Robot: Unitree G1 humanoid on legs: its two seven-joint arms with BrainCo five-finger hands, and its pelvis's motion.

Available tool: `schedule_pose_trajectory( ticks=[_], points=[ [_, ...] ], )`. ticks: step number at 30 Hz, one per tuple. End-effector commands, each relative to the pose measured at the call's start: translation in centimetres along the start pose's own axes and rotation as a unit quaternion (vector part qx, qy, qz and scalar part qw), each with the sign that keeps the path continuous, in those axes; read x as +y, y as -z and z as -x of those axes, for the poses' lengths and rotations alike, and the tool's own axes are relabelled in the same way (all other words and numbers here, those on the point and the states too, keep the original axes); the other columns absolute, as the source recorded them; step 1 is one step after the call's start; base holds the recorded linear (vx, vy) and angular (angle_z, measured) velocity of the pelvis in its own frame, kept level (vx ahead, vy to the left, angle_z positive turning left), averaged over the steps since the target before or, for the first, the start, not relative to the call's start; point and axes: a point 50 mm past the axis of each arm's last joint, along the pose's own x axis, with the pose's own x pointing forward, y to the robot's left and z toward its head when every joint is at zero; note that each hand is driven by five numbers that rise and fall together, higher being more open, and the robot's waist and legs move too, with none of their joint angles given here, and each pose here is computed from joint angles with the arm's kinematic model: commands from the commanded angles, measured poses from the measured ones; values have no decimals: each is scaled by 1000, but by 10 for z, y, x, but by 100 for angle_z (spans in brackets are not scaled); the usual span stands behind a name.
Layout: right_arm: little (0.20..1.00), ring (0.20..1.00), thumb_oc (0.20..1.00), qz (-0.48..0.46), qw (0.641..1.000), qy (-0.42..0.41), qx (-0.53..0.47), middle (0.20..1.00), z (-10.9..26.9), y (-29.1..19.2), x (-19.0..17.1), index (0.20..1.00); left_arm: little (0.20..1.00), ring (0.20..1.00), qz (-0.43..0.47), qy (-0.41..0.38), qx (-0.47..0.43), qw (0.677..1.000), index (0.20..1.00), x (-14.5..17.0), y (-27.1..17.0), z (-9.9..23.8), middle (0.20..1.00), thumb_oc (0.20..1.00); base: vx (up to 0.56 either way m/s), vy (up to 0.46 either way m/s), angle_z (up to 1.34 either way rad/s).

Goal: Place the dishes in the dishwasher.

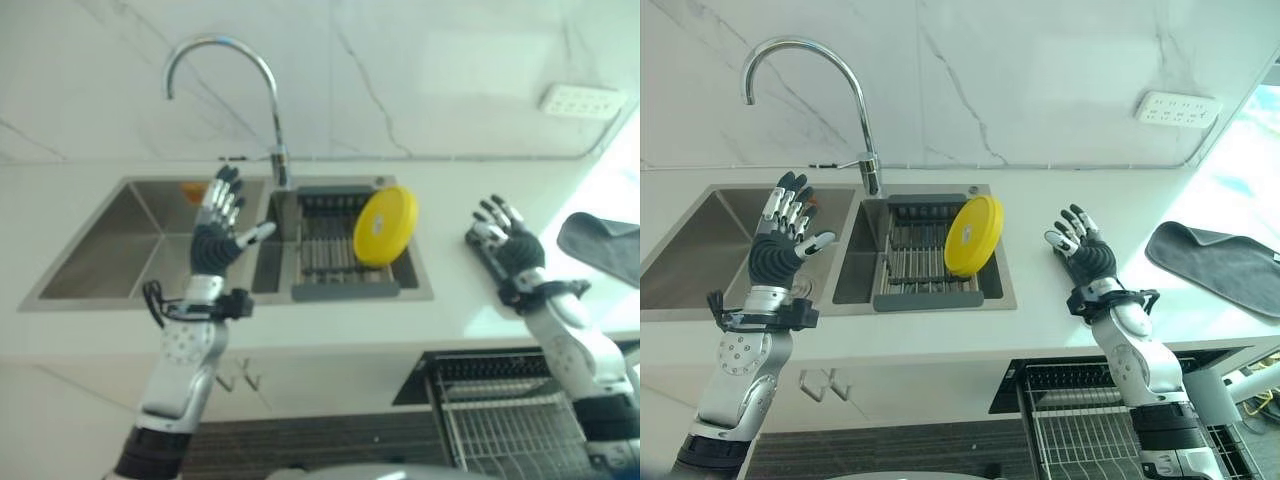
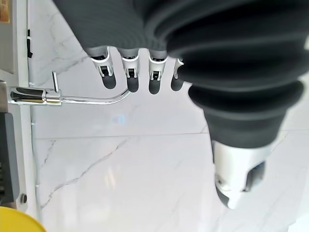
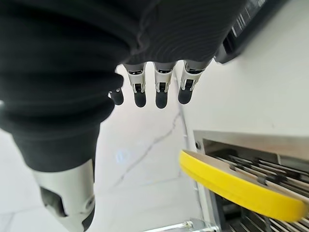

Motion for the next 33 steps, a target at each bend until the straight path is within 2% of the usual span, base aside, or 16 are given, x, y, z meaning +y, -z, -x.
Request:
schedule_pose_trajectory(
  ticks=[1,13,33],
  points=[
    [1000,1000,1000,5,998,-5,-67,1000,-16,-35,3,1000,1000,1000,-20,18,-50,998,1000,1,-15,-12,1000,1000,-9,8,10],
    [1000,1000,1000,-30,999,28,4,1000,-36,-21,-1,1000,1000,1000,-13,21,-49,998,1000,-2,-16,-17,1000,1000,-4,18,6],
    [1000,1000,1000,-84,995,23,43,1000,-56,-14,9,1000,1000,1000,-14,20,-49,999,1000,-5,-17,-23,1000,1000,1,2,6]
  ],
)
